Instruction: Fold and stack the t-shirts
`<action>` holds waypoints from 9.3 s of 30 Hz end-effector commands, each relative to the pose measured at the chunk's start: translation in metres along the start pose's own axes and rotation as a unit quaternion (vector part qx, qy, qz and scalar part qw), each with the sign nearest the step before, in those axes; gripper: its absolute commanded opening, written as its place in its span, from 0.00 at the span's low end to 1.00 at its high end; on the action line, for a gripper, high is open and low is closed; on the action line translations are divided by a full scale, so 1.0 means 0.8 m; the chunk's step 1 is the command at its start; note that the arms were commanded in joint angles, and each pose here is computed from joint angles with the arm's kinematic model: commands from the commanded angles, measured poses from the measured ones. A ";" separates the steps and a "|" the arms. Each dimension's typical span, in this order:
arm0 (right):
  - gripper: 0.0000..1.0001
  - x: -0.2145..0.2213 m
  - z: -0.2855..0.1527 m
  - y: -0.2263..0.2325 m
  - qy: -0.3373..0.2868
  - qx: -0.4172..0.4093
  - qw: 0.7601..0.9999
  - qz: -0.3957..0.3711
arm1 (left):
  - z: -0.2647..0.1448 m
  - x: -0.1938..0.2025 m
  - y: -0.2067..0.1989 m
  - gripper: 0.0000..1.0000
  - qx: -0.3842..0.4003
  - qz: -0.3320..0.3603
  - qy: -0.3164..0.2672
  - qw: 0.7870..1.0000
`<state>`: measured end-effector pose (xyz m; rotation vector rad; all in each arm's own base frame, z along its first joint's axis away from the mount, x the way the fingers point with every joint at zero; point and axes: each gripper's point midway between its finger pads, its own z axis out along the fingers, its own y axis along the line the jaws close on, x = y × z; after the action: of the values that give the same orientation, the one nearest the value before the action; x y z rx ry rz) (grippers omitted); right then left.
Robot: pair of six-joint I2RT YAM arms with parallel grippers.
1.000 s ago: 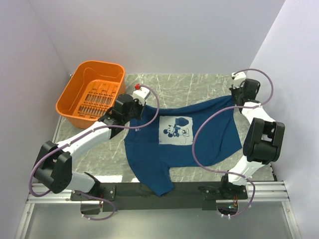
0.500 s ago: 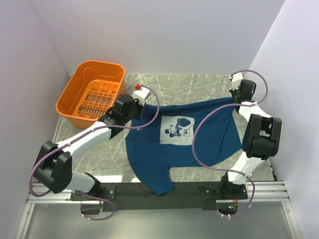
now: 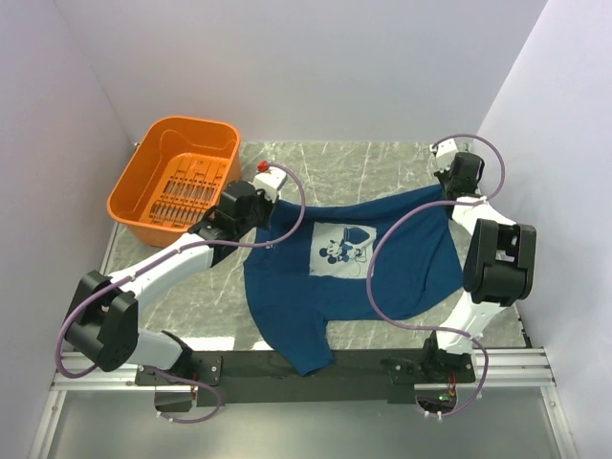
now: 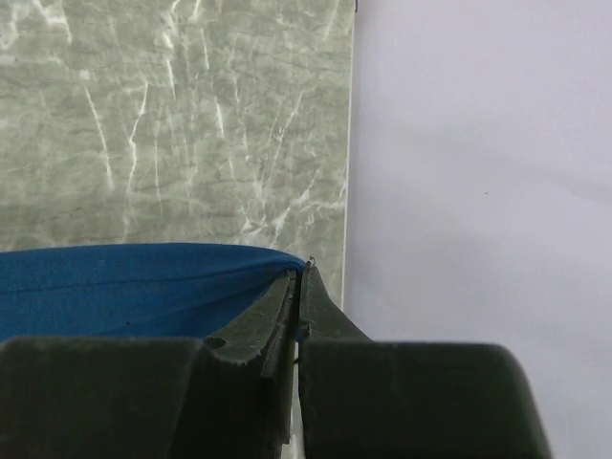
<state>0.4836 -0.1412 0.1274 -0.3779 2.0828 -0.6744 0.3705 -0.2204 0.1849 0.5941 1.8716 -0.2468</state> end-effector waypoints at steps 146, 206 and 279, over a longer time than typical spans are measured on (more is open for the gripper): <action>0.00 -0.010 0.026 -0.007 -0.049 -0.099 0.984 0.141 | 0.256 -0.104 0.109 0.00 -0.185 -0.087 -0.072 0.976; 0.00 -0.006 0.008 0.000 -0.111 -0.156 0.979 0.071 | 0.098 -0.085 0.077 0.00 -0.047 -0.043 -0.077 0.995; 0.00 0.082 -0.024 0.013 -0.097 -0.237 0.967 -0.017 | 0.005 -0.012 0.031 0.00 -0.068 -0.014 0.003 0.998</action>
<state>0.4351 -0.1606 0.0686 -0.6833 2.0778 -0.1089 0.3924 -0.2078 0.1861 0.4942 1.9032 -0.1481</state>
